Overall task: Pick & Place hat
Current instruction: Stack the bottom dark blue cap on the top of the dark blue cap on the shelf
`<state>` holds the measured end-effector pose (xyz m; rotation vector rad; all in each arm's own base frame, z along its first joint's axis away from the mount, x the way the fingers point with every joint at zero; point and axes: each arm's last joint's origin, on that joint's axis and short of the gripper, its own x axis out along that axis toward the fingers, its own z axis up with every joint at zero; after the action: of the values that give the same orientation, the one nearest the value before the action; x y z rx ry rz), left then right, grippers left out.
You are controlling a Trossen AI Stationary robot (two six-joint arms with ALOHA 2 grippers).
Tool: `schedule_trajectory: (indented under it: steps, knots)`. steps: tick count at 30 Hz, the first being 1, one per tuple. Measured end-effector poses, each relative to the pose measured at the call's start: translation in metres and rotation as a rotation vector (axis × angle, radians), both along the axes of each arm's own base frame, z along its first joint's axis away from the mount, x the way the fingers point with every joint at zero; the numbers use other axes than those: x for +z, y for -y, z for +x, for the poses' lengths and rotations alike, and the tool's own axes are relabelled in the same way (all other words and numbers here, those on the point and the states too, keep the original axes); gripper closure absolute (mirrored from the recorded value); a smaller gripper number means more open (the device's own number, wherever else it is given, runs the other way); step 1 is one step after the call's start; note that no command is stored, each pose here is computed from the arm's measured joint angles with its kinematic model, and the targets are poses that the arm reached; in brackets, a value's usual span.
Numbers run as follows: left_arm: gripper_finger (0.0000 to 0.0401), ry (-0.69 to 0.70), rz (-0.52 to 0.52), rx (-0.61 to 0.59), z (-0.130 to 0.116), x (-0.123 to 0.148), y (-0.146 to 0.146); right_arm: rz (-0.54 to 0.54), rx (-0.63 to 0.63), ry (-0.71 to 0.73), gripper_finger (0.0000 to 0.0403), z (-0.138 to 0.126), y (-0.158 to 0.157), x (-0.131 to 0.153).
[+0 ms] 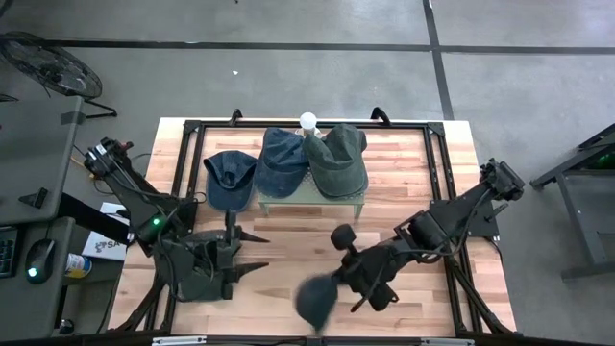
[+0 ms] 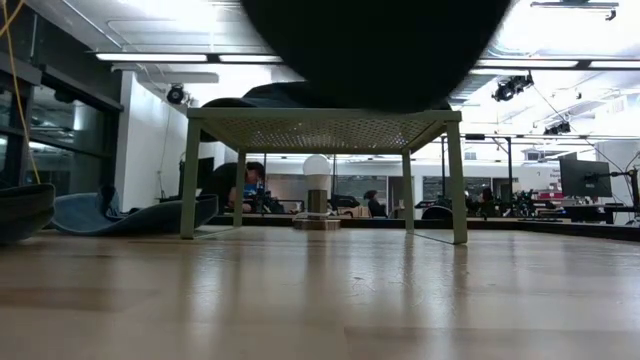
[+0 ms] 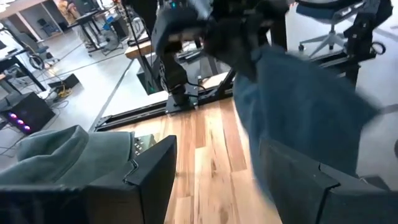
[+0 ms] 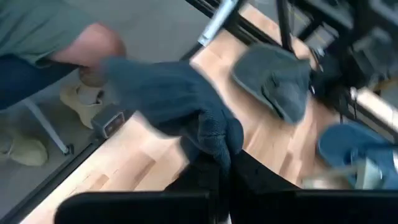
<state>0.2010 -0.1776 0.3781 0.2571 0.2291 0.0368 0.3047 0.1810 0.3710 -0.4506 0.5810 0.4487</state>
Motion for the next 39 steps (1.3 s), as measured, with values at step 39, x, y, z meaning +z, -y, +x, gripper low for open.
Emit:
schedule_trajectory:
  steps: [39]
  knots:
    - [0.0146,-0.089,-0.208,-0.155,0.108,-0.055,-0.016,-0.148,0.104,0.098,0.0403,0.019,0.030,0.004]
